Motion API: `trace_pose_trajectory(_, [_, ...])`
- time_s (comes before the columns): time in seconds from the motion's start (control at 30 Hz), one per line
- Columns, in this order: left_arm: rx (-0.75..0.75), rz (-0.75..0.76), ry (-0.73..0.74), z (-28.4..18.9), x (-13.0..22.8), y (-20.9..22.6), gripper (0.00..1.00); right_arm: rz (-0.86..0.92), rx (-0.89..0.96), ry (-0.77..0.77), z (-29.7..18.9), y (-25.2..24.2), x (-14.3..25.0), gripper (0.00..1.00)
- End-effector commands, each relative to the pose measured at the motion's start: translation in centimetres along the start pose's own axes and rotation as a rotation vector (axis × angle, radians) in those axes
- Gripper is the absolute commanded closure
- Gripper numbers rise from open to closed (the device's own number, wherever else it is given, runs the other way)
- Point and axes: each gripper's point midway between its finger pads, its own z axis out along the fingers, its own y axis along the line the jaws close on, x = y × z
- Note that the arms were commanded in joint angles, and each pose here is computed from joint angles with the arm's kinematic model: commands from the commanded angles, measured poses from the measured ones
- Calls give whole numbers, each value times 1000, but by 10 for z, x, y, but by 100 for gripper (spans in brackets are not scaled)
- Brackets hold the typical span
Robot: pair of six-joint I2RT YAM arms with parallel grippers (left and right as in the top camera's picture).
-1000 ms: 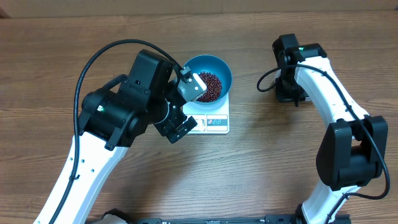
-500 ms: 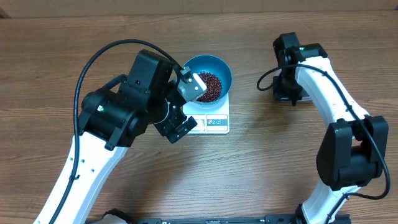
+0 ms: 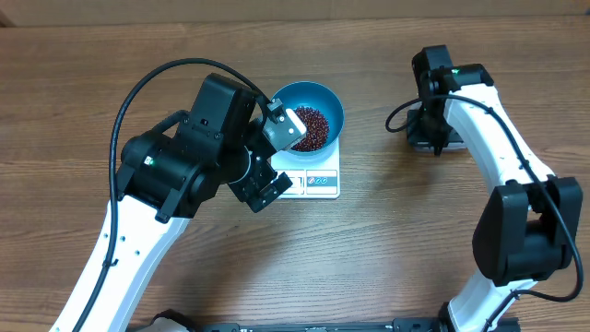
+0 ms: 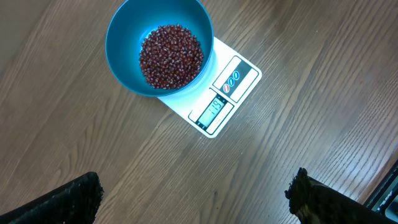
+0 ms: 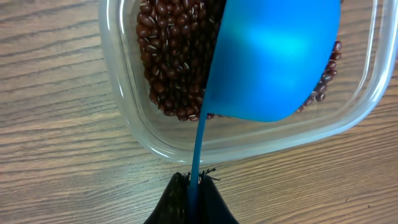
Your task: Scoop item into bowl and weigh 150g on scale
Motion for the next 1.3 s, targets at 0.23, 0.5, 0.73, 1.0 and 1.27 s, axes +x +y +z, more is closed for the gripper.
trace_pose_trajectory(0.23, [-16, -1, -22, -7, -4, 3, 0, 59, -78, -110, -36, -9, -13, 96])
trace_pose_trajectory(0.5, [-16, -1, -22, -7, -4, 3, 1, 110, -167, -77, -33, -14, -11, 96])
trace_pose_trajectory(0.73, [-16, -1, -22, -7, -4, 3, 1, 116, -269, -58, -35, -4, -9, 96])
trace_pose_trajectory(1.0, [-16, -1, -22, -7, -4, 3, 1, 112, -333, -37, -38, 7, -5, 96])
trace_pose_trajectory(1.27, [-16, -1, -22, -7, -4, 3, 0, 115, -336, -26, -38, 6, -2, 96])
